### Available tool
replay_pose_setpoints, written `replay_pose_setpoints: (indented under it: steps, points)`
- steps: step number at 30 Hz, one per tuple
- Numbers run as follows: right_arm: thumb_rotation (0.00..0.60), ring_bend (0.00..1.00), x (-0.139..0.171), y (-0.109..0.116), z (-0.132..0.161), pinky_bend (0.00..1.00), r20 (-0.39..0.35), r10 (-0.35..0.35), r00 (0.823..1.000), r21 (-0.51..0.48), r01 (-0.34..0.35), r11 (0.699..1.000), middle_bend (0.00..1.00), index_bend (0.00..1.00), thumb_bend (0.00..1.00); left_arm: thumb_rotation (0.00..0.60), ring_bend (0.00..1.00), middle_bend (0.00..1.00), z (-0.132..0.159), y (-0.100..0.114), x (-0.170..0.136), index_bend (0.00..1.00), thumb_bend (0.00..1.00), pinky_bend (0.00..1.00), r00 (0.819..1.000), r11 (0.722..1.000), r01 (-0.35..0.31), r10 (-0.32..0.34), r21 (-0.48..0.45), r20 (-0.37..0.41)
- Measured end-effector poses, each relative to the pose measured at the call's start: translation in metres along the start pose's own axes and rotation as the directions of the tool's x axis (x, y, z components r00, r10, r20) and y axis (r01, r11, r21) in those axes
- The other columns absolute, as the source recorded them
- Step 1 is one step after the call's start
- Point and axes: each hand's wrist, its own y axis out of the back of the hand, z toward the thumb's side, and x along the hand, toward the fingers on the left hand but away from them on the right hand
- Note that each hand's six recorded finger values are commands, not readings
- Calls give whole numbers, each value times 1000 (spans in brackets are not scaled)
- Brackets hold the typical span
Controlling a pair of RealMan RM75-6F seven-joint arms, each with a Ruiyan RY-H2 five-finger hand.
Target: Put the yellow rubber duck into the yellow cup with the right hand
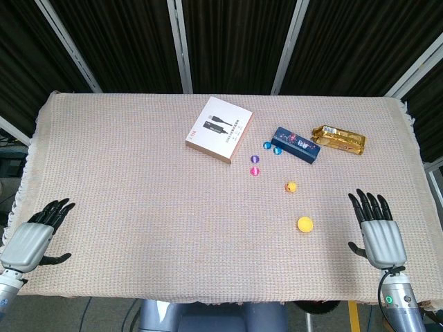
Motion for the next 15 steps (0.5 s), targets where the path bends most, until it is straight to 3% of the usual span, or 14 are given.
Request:
replay_pose_setpoints:
  steps: [15]
  points:
    - [600, 0, -2, 1, -1, 0, 8, -6, 1000, -26, 7, 1000, 0, 0, 0, 600, 0, 0, 0, -1, -1, 0, 0, 220, 1000, 1000, 9, -9, 11, 0]
